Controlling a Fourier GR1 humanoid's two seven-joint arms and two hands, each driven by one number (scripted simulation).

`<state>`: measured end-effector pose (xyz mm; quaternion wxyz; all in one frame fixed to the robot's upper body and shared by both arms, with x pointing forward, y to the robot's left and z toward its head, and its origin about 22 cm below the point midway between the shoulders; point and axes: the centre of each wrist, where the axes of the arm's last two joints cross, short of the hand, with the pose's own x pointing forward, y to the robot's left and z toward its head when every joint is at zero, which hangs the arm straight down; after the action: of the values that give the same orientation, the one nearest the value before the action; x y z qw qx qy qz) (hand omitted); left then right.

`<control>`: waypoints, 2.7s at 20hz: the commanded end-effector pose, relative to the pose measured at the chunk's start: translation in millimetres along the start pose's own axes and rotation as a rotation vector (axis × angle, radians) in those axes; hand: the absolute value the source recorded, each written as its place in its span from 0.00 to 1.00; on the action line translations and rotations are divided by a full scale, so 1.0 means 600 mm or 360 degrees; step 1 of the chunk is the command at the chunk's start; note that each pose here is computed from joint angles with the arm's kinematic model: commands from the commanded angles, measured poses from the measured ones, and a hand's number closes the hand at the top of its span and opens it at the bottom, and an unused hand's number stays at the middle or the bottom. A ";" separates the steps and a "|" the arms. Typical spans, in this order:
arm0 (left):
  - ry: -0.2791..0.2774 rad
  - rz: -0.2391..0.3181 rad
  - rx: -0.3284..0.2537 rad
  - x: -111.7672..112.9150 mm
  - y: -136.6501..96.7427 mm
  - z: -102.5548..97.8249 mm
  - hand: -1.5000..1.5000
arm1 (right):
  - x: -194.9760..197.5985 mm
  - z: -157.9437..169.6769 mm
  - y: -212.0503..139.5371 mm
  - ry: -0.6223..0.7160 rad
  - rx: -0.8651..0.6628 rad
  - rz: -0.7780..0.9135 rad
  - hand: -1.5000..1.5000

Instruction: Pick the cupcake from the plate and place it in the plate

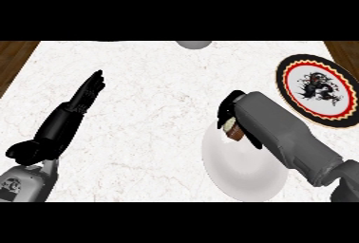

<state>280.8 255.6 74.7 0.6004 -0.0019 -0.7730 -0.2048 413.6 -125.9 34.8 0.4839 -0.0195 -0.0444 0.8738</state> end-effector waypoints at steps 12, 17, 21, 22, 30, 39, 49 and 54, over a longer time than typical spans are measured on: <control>0.0025 0.0015 0.0001 0.002 0.011 0.016 0.50 | -0.025 -0.062 0.076 -0.0298 0.0013 0.0071 1.00; 0.0159 -0.0009 0.0158 -0.028 0.028 0.034 0.50 | -0.041 -0.055 0.110 -0.0055 -0.1011 -0.0069 1.00; 0.0206 -0.0020 0.0221 -0.032 0.046 0.048 0.50 | -0.041 -0.036 0.125 -0.0050 -0.1543 -0.0121 1.00; 0.0198 -0.0042 0.0229 -0.030 0.037 0.046 0.50 | -0.037 -0.034 0.130 -0.0051 -0.1661 -0.0144 1.00; 0.0192 -0.0014 0.0240 -0.015 0.055 0.066 0.50 | -0.026 -0.002 0.228 -0.0103 -0.2204 -0.0215 1.00; 0.0148 -0.0011 0.0172 -0.013 0.043 0.069 0.50 | -0.037 0.135 0.345 0.0094 -0.2570 -0.0401 1.00; 0.0054 0.0003 0.0072 -0.005 0.014 0.030 0.50 | -0.074 0.207 0.415 0.0399 -0.2746 -0.0676 1.00; 0.0036 0.0018 0.0013 -0.010 0.020 0.012 0.50 | -0.144 0.192 0.381 0.0326 -0.2856 -0.0824 1.00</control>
<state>268.7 265.4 74.7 0.6106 0.0104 -0.7686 -0.1907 232.7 -308.8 128.4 0.4573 -0.4500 -0.6484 0.4098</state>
